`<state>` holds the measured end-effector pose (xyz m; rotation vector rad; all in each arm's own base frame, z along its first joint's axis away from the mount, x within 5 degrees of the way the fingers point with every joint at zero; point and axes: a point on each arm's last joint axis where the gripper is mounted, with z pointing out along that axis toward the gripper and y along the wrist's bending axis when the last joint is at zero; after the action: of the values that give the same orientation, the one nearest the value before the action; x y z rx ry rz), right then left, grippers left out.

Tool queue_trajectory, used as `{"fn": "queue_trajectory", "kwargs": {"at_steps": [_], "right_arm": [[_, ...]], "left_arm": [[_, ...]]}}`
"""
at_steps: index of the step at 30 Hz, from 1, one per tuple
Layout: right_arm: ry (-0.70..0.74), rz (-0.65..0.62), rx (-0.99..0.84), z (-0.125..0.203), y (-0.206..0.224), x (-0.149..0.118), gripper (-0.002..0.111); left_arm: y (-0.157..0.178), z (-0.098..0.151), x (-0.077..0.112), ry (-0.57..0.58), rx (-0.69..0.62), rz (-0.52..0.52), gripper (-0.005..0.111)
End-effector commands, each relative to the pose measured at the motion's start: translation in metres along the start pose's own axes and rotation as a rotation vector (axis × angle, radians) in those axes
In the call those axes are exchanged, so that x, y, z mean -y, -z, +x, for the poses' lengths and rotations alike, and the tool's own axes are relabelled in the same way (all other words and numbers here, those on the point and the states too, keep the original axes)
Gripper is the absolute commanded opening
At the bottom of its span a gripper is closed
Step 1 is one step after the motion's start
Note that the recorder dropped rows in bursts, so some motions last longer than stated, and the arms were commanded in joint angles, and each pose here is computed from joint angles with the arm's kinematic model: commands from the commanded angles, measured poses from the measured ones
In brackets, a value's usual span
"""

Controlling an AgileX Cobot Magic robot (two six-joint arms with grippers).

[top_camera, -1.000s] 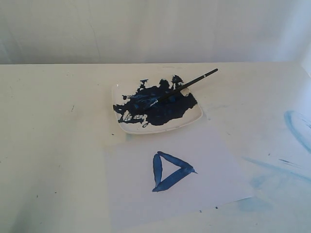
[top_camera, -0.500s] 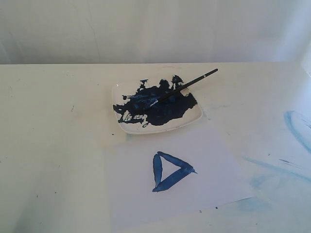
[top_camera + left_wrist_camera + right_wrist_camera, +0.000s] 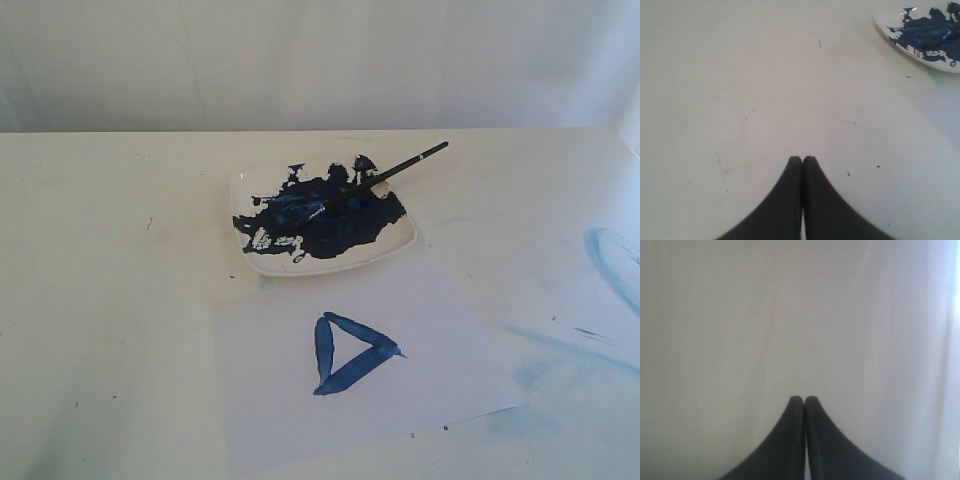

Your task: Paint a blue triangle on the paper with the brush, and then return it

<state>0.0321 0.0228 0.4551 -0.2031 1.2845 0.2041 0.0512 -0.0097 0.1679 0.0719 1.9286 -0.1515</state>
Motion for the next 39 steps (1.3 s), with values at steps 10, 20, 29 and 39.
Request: {"fn": "queue_trajectory", "kwargs": {"at_steps": [10, 20, 29, 39], "right_arm": [[-0.152, 0.295, -0.47, 0.163, 0.005, 0.028, 0.0], [-0.273, 0.316, -0.602, 0.275, 0.054, 0.018, 0.0], [-0.039, 0.254, -0.524, 0.267, 0.059, 0.017, 0.0], [-0.04, 0.25, -0.52, 0.267, 0.059, 0.016, 0.0]], "left_arm": [[0.0, 0.001, 0.001, 0.001, 0.005, 0.01, 0.0], [0.0, 0.001, 0.001, 0.001, 0.005, 0.01, 0.0], [0.0, 0.001, 0.001, 0.001, -0.002, 0.01, 0.0], [0.0, 0.001, 0.001, 0.001, -0.002, 0.01, 0.0]]}}
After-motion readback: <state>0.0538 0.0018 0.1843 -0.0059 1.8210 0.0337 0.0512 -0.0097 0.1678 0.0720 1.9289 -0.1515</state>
